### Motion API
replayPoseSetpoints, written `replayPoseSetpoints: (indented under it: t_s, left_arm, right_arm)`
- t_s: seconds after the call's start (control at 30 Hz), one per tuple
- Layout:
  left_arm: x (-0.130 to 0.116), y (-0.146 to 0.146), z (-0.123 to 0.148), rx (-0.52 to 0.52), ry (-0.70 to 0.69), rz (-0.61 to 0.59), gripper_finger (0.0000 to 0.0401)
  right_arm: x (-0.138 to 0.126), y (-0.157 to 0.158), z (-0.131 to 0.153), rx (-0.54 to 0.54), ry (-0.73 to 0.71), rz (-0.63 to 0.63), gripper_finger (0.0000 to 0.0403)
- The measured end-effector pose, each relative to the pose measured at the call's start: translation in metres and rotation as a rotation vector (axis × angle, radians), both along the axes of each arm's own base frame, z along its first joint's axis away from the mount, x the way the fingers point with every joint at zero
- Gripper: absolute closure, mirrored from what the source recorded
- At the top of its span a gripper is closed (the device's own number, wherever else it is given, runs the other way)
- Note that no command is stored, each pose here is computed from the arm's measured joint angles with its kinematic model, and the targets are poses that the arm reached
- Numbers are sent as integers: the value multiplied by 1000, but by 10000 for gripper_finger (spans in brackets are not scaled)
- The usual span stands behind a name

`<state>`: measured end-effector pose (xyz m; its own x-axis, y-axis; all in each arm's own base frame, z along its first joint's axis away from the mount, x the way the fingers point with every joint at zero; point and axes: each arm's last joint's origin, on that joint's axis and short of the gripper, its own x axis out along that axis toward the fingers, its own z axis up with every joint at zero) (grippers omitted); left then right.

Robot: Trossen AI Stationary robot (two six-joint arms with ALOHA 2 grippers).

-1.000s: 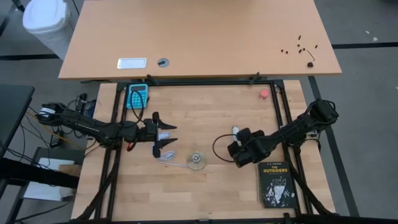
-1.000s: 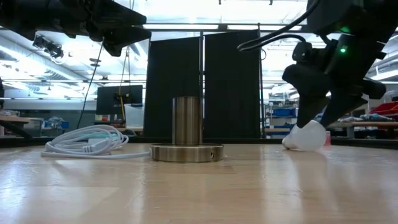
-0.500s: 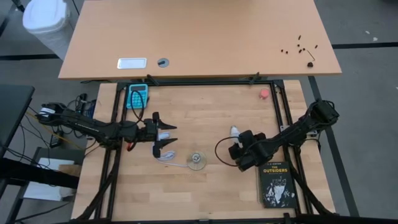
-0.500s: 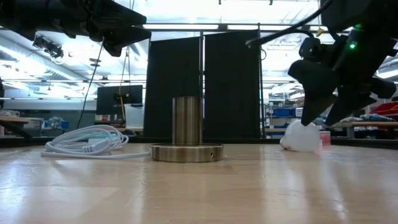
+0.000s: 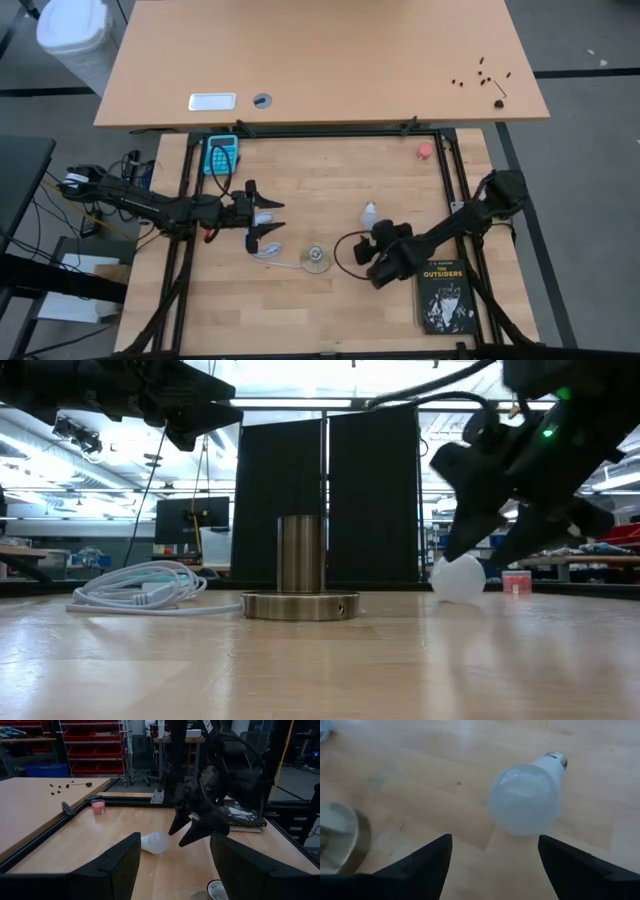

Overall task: Screw lightbulb
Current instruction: Insert the lightbulb into the lamp

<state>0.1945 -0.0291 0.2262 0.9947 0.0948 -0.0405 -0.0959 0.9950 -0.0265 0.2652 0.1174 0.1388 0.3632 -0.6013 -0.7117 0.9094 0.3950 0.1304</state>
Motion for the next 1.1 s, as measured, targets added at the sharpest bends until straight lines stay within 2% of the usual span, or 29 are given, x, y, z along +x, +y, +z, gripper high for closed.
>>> replayPoseSetpoints:
  t_s: [0.23, 0.4, 0.53, 0.73, 0.8, 1.1]
  left_arm:
    - [0, 0, 0, 0, 0, 0, 156]
    - [0, 0, 0, -1, 0, -1, 156]
    - [0, 0, 0, -19, -1, 0, 156]
    - [0, 0, -2, -19, 21, 0, 156]
    - [0, 0, -3, -17, 32, 0, 156]
    - [0, 0, -5, -13, 49, 0, 156]
  right_arm:
    - [19, 3, -10, -134, 124, -49, 95]
    - [26, 5, -16, -171, 108, -59, 95]
    - [20, 6, -16, -202, 96, -86, 95]
    - [-2, 7, -11, -225, 206, -168, 95]
    - [-7, 11, -9, -218, 202, -197, 95]
    - [-8, 32, 3, -187, 136, -147, 95]
